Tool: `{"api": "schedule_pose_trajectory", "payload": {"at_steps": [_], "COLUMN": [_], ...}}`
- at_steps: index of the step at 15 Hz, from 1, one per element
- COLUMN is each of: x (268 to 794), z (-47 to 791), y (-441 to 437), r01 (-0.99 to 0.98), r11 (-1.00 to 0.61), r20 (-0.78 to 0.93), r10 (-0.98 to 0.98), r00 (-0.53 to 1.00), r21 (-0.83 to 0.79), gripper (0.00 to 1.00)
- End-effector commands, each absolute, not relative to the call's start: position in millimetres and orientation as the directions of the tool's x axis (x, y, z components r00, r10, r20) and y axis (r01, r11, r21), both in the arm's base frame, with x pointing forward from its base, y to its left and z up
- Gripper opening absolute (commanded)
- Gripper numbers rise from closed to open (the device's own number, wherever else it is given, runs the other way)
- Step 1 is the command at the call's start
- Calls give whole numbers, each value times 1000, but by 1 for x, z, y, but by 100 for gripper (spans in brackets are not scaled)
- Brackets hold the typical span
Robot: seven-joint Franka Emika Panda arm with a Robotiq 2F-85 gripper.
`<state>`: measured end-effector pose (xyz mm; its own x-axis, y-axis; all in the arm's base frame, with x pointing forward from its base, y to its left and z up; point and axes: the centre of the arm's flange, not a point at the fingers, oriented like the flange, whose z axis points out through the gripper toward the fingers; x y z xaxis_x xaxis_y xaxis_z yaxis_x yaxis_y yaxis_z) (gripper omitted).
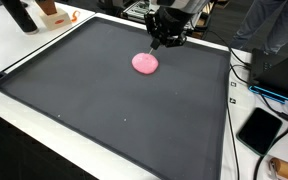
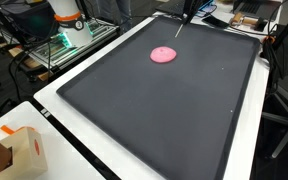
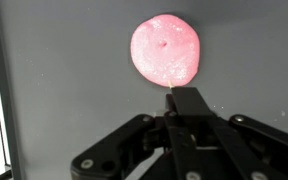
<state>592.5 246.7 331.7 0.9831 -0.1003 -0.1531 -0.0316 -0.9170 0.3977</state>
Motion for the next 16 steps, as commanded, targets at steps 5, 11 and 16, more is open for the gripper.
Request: {"api": "schedule_pose_trajectory", "payload": {"at_steps": [5,11,16], "x": [574,562,550], "z": [370,399,418], "y": [205,178,160], "r01": [-42,-4,74], "r11": [-958,-977,-987], "r20": [-185,-184,-155], "r10": [-98,-44,52], "r00": [978,982,987], "r21": [283,212,141], "gripper": [3,3,3]}}
